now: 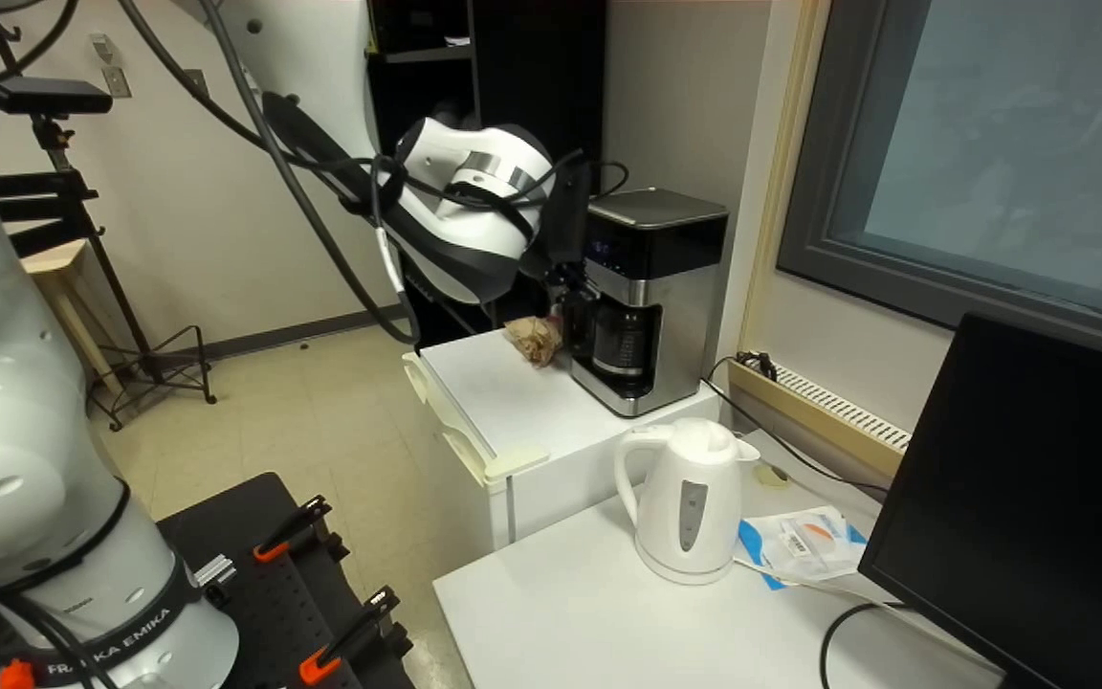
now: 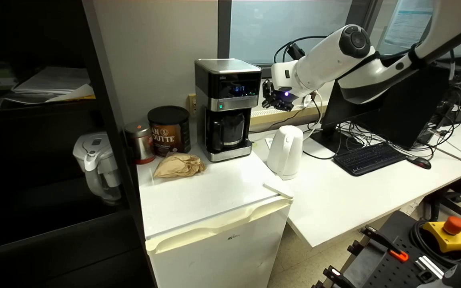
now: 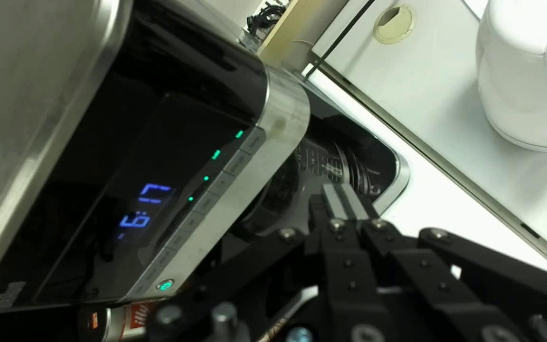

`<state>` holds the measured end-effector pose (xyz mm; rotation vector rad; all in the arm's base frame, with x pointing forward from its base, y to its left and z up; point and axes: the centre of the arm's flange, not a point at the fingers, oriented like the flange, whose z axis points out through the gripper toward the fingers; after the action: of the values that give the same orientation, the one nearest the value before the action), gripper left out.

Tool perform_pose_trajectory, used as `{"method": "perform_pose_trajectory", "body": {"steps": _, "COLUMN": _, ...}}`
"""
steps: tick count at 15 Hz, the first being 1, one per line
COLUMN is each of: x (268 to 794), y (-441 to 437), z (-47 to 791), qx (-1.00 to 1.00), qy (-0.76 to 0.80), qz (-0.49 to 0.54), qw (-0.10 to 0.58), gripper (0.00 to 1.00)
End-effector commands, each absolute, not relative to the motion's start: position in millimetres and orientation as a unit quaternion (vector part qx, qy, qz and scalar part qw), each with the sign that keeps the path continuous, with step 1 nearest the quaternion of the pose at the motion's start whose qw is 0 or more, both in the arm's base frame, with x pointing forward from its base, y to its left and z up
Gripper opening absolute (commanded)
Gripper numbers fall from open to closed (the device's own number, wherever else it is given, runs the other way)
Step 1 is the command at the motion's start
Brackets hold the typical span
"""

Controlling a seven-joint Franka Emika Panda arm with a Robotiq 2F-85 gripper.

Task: Press a button on the coffeemaker.

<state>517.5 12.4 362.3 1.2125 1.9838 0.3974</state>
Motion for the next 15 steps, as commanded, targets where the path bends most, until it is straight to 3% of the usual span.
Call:
{"method": "perform_pose_trajectory", "body": {"steps": 1, "x": 494, "y": 18, "z": 351, "qx": 0.474, "qy": 0.777, "qz": 0.145, "qw": 0.388, "gripper": 0.0}}
{"method": "perform_pose_trajectory", "body": {"steps": 2, "x": 490, "y": 18, "z": 348, "qx": 0.472, "qy": 0.779, "qz": 0.143, "qw": 0.386, "gripper": 0.0}}
{"method": "perform_pose_trajectory", "body": {"steps": 3, "x": 452, "y": 25, "z": 351, "qx": 0.47, "qy": 0.781, "qz": 0.141, "qw": 0.387, "gripper": 0.0}}
{"method": "perform_pose_trajectory", "body": {"steps": 7, "x": 420, "y": 33, "z": 345, "qx": 0.461, "qy": 0.789, "qz": 0.136, "qw": 0.382, "gripper": 0.0}}
{"method": "perform_pose_trajectory", "body": {"steps": 15, "x": 390, "y": 36, "z": 345, "qx": 0.46, "qy": 0.79, "qz": 0.133, "qw": 0.383, "gripper": 0.0}}
